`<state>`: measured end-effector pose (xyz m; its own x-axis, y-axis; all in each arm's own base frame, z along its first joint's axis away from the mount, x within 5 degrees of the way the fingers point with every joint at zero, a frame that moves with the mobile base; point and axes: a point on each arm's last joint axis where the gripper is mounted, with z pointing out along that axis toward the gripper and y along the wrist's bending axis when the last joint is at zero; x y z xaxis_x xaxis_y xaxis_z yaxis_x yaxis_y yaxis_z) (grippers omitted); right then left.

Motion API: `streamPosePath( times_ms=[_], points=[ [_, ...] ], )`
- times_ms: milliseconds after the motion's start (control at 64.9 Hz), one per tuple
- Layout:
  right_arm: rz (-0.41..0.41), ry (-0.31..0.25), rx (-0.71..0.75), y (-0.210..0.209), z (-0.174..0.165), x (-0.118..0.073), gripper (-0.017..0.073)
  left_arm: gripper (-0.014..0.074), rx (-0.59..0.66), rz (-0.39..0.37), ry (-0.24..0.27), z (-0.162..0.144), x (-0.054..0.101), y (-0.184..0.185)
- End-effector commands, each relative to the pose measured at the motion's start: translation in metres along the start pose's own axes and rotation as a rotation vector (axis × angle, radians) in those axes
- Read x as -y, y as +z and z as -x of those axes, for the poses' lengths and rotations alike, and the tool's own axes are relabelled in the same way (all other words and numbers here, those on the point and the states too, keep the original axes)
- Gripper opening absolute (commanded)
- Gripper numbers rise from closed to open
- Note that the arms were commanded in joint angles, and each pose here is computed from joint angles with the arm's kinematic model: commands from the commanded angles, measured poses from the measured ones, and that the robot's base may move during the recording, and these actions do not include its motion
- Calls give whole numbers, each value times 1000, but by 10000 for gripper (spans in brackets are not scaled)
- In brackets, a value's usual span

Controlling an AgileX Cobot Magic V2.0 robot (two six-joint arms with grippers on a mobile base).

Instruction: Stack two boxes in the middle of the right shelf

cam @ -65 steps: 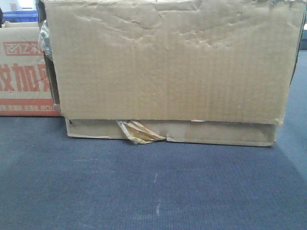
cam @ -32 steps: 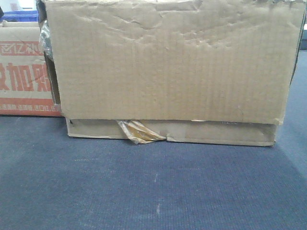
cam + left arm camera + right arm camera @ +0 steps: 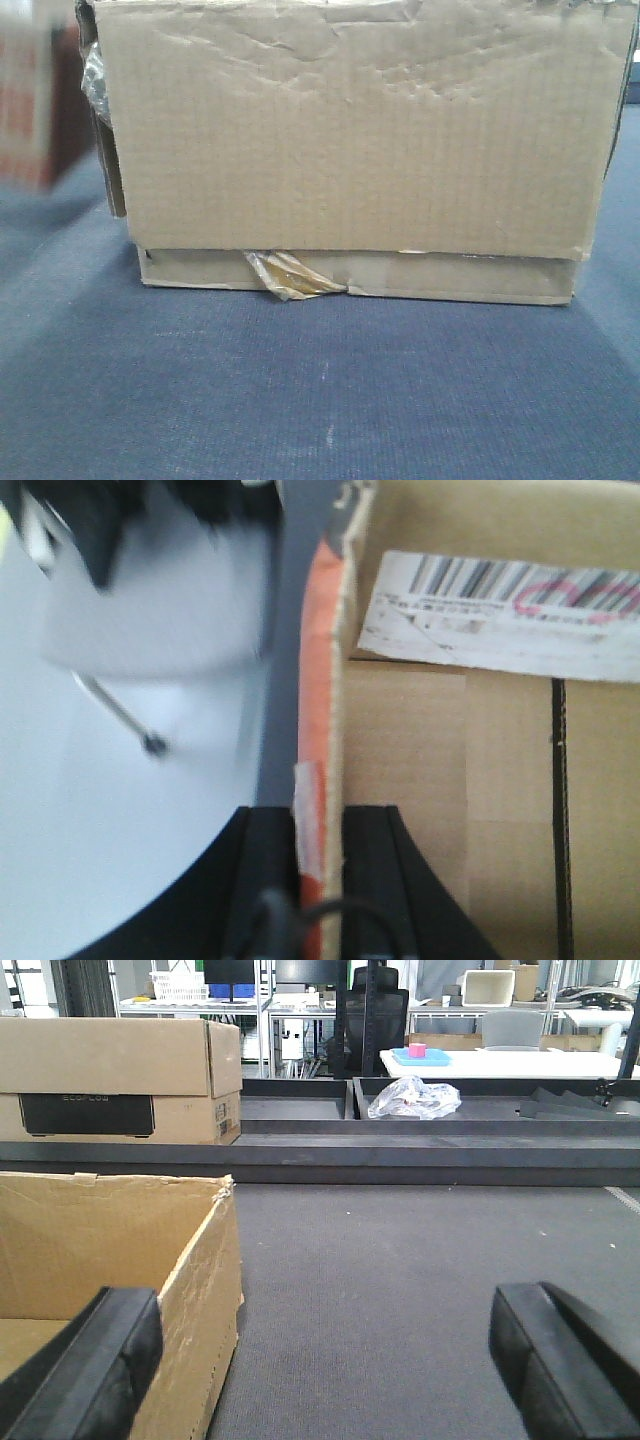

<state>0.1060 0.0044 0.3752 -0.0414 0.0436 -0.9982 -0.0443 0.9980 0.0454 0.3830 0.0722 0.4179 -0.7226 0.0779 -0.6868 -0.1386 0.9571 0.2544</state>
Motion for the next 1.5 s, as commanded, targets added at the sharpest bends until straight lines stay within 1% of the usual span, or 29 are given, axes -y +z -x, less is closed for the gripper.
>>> streamPosePath(
  times_ms=[0,77,139,200,324,355,401,463,570,601,740,863,940,1018,1172,1295,1403,1480],
  points=[
    [-2,-8,16,0,3,0,568,-111,137,1,-78,15,-9,-46],
    [-2,-8,16,0,3,0,568,-111,225,-21,-131,23,-11,-78],
    [-2,-8,16,0,3,0,568,-111,294,-58,-140,29,-7,-104],
    [-2,-8,16,0,3,0,568,-111,351,-94,-132,33,1,-124],
    [0,-8,17,0,3,0,568,-111,439,-193,-91,42,32,-156],
    [3,-8,17,0,3,0,568,-111,451,-222,-89,43,41,-161],
    [10,-9,16,0,3,-1,568,-111,469,-280,-71,45,59,-169],
    [16,-9,16,0,3,-2,568,-111,485,-338,-58,46,78,-175],
    [17,-9,16,0,3,-2,568,-111,471,-437,-24,46,118,-175],
    [17,-9,16,0,3,-2,568,-111,458,-458,-29,46,127,-173],
    [17,-9,16,0,3,-2,568,-111,402,-534,-19,46,171,-156],
    [17,-9,16,0,3,-2,568,-111,327,-560,-11,43,204,-130],
    [17,-9,16,0,3,-2,568,-111,286,-561,1,41,219,-114],
    [17,-9,16,0,3,-2,568,-111,243,-556,2,38,231,-97],
    [17,-9,16,0,3,-2,568,-111,174,-528,30,32,244,-73],
    [16,-9,18,0,3,-2,568,-111,149,-542,27,30,250,-66],
    [16,-9,22,0,4,-2,568,-105,142,-558,20,30,252,-66],
    [16,-9,22,0,4,-2,568,-34,150,-560,18,30,252,-66]
  ],
)
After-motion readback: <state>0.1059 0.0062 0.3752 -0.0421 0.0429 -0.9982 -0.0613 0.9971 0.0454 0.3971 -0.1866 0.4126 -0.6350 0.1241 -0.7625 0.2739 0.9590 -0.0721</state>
